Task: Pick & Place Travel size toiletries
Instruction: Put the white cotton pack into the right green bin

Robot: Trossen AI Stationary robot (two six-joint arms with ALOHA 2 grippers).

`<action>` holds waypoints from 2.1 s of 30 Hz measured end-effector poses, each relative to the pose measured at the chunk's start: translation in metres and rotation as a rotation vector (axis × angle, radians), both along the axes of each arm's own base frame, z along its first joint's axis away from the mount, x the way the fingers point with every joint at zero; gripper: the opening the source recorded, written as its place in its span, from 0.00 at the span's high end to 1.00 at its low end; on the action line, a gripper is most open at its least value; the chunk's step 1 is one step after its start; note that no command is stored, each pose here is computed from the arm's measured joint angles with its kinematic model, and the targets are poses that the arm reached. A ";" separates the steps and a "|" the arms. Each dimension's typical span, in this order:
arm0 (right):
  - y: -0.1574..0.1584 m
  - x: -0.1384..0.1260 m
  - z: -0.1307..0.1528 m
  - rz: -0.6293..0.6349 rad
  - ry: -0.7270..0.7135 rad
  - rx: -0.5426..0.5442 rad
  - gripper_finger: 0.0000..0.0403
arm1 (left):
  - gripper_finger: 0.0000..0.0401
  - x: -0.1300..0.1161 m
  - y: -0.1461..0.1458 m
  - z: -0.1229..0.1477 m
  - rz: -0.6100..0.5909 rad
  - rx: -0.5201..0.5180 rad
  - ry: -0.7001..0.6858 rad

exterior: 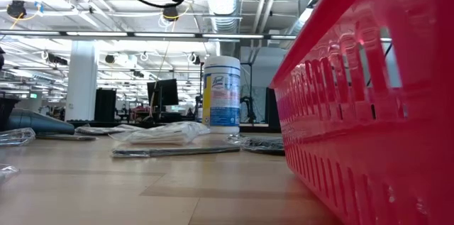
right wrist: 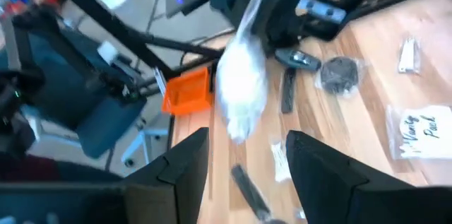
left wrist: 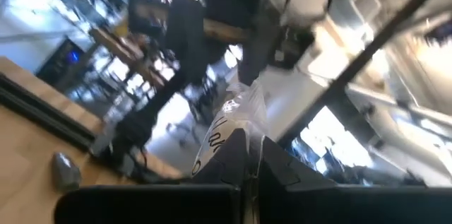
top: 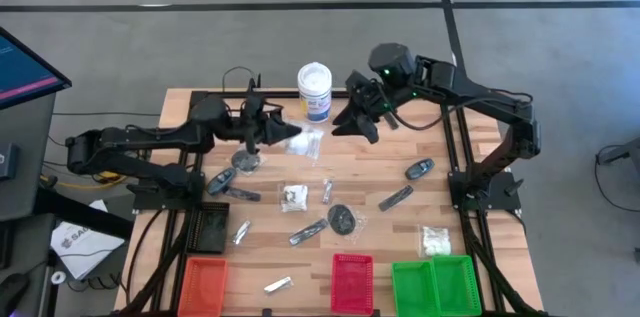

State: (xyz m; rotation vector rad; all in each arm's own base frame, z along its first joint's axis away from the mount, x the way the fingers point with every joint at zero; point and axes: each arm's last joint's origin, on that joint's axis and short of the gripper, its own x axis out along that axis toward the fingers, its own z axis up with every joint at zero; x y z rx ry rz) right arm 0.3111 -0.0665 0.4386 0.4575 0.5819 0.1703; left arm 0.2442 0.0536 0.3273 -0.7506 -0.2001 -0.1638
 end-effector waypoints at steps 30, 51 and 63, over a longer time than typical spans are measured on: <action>0.058 -0.023 -0.030 0.052 -0.197 0.018 0.84 | 1.00 -0.017 -0.009 0.019 0.265 -0.042 -0.106; 0.012 -0.053 -0.026 -0.167 -0.162 0.121 0.82 | 1.00 0.020 -0.028 -0.023 0.138 -0.035 0.144; 0.016 -0.010 -0.035 -0.036 0.086 0.084 0.55 | 1.00 0.042 -0.040 -0.053 0.024 -0.034 0.266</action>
